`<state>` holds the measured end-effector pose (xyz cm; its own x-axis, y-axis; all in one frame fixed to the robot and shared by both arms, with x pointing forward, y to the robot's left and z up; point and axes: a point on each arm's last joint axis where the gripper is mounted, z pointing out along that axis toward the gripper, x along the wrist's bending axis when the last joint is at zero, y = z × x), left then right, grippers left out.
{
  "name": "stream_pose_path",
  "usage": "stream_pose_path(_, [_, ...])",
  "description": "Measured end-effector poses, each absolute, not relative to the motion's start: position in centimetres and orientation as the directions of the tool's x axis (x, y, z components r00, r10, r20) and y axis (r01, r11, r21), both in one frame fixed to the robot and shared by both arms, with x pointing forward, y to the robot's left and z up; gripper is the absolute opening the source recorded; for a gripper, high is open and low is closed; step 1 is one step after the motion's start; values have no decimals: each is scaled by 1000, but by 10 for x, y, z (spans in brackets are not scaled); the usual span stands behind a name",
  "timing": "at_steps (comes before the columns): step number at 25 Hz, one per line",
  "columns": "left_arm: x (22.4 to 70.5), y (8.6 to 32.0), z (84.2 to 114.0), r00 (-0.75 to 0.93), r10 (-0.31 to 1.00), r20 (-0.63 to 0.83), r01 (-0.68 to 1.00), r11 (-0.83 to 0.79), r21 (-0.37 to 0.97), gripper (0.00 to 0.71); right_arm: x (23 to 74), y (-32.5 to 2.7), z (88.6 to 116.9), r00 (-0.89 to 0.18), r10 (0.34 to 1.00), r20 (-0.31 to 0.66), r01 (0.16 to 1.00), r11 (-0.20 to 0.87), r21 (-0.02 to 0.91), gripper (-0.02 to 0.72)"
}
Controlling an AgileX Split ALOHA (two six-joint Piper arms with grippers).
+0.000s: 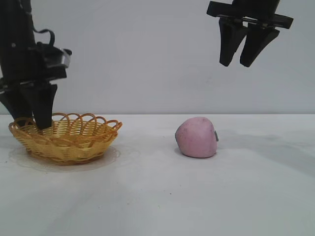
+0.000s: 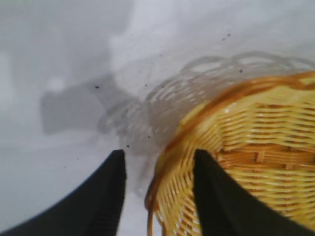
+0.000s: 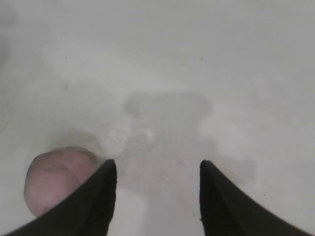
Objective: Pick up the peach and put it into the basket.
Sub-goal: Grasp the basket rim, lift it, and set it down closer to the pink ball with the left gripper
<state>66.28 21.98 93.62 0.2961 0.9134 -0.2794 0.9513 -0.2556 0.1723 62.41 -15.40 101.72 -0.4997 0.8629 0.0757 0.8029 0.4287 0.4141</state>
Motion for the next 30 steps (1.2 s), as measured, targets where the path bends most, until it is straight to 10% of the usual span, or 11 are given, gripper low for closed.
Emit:
stream_pose_path(14, [547,205,909,-20,818,-575,985,114,129,0,623,-151,1018,-495,861,119,809,407,424,326])
stream_pose_path(30, [527,184,899,47,852,-522,983,53,174,67,623,-149,1018,-496,858,132,810,403,427,326])
